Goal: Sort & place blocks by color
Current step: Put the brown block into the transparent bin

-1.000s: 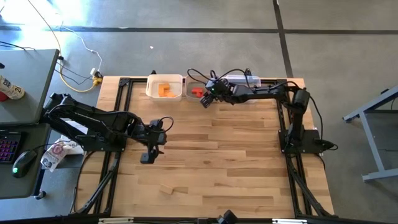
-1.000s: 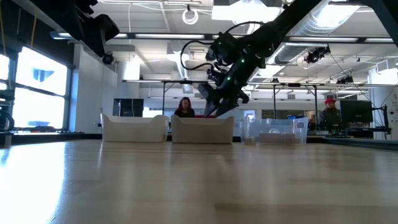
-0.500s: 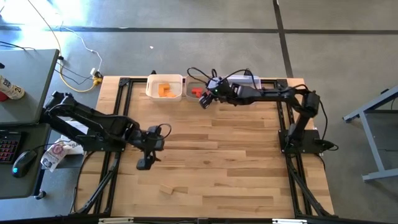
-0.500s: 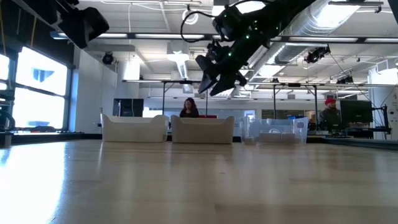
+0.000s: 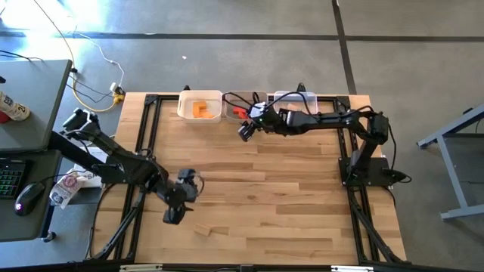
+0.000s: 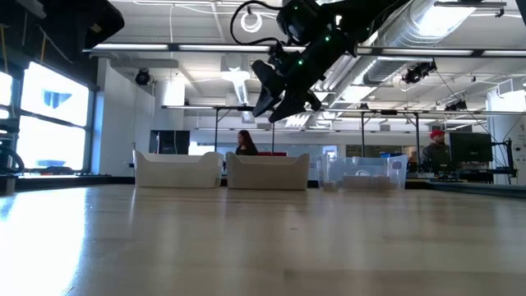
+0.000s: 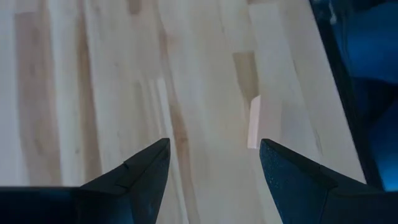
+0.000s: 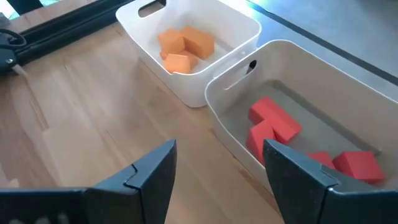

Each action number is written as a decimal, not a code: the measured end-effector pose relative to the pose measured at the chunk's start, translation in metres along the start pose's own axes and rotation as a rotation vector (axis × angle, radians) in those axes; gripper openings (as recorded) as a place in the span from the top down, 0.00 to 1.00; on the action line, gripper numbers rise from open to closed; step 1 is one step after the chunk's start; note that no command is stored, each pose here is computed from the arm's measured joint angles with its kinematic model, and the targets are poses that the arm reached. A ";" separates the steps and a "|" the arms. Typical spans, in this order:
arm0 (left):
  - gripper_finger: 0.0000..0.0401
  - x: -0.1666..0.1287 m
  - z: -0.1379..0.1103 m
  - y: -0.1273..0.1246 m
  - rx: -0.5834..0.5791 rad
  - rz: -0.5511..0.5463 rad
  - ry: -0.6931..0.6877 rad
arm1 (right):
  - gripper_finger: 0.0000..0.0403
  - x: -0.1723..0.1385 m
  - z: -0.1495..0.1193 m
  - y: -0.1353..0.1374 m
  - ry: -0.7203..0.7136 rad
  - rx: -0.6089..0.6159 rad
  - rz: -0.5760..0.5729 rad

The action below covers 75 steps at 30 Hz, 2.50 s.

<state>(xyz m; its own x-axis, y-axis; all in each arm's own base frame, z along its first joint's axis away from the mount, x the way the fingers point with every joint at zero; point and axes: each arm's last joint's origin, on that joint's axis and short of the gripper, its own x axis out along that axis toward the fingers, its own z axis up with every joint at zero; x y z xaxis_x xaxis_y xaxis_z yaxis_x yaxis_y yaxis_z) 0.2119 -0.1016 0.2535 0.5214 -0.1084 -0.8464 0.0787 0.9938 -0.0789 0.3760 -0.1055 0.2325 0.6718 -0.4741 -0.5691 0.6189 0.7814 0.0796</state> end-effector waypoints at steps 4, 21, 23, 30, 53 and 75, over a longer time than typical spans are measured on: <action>0.41 0.017 -0.002 -0.014 0.010 0.014 0.033 | 0.44 0.000 0.000 0.000 0.002 0.006 -0.001; 0.41 0.072 -0.014 -0.058 -0.001 -0.011 0.099 | 0.44 0.000 -0.001 0.000 0.009 0.023 -0.004; 0.41 0.077 -0.015 -0.062 -0.002 -0.014 0.099 | 0.44 0.000 -0.001 0.000 0.009 0.024 -0.004; 0.41 0.094 -0.019 -0.070 0.010 -0.020 0.107 | 0.44 0.000 -0.002 -0.001 0.020 0.029 -0.008; 0.62 0.128 -0.022 -0.065 0.022 -0.020 0.174 | 0.44 -0.014 -0.017 0.036 0.053 -0.050 0.072; 0.74 0.122 0.006 -0.013 0.051 -0.004 0.139 | 0.44 -0.103 -0.005 0.071 0.008 -0.110 0.302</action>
<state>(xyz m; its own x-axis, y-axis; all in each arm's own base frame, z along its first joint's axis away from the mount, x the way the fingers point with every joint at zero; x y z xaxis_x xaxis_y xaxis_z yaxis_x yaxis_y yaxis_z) 0.2802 -0.1279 0.1543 0.3984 -0.1042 -0.9113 0.1252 0.9904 -0.0585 0.3491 0.0011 0.2926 0.8149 -0.2117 -0.5396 0.3446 0.9255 0.1573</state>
